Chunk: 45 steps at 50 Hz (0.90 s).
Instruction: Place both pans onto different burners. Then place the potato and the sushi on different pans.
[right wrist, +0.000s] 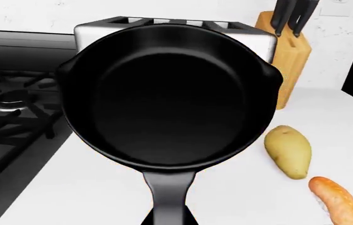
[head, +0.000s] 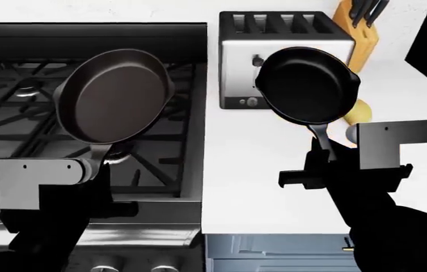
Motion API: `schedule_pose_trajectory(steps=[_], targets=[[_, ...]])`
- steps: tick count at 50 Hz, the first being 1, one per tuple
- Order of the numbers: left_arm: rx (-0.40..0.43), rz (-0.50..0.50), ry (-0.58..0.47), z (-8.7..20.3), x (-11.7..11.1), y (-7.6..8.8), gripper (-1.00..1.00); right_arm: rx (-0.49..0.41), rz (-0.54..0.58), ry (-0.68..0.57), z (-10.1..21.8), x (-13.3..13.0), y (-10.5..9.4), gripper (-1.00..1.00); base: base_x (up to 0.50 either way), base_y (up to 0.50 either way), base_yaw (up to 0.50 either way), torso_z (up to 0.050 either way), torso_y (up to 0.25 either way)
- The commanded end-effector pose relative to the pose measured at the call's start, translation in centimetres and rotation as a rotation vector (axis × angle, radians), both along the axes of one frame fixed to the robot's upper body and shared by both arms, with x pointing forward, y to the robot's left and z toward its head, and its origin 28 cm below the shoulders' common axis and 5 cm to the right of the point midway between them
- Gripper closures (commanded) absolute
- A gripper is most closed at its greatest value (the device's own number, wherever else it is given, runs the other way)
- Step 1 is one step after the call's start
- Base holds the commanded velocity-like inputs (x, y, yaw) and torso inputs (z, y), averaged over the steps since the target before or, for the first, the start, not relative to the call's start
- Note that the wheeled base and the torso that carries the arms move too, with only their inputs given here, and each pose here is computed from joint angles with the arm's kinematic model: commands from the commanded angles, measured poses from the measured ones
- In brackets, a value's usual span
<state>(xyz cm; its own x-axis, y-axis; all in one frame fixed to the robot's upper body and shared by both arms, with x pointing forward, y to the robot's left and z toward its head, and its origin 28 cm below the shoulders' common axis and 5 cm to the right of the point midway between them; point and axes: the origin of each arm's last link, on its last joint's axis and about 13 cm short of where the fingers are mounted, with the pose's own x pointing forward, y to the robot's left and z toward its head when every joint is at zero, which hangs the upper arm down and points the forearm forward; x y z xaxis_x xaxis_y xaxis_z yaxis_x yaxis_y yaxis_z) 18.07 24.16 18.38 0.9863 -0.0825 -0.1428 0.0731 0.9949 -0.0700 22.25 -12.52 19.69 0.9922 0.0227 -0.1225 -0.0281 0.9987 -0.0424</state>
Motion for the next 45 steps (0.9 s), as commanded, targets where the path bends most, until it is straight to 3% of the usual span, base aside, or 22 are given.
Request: schedule_pose_trajectory(steps=[1,45], targets=[[-0.004,0.009,-0.034,0.55,0.38,0.12,1.00,-0.009,-0.020,-0.069,0.90,0.48,-0.40,1.00,0.00,0.43,0.00,0.010,0.011],[-0.003,0.010,-0.044,0.60,0.86,0.20,1.00,-0.015,-0.013,-0.074,0.81,0.70,-0.24,1.00,0.00,0.43,0.00,0.001,0.002]])
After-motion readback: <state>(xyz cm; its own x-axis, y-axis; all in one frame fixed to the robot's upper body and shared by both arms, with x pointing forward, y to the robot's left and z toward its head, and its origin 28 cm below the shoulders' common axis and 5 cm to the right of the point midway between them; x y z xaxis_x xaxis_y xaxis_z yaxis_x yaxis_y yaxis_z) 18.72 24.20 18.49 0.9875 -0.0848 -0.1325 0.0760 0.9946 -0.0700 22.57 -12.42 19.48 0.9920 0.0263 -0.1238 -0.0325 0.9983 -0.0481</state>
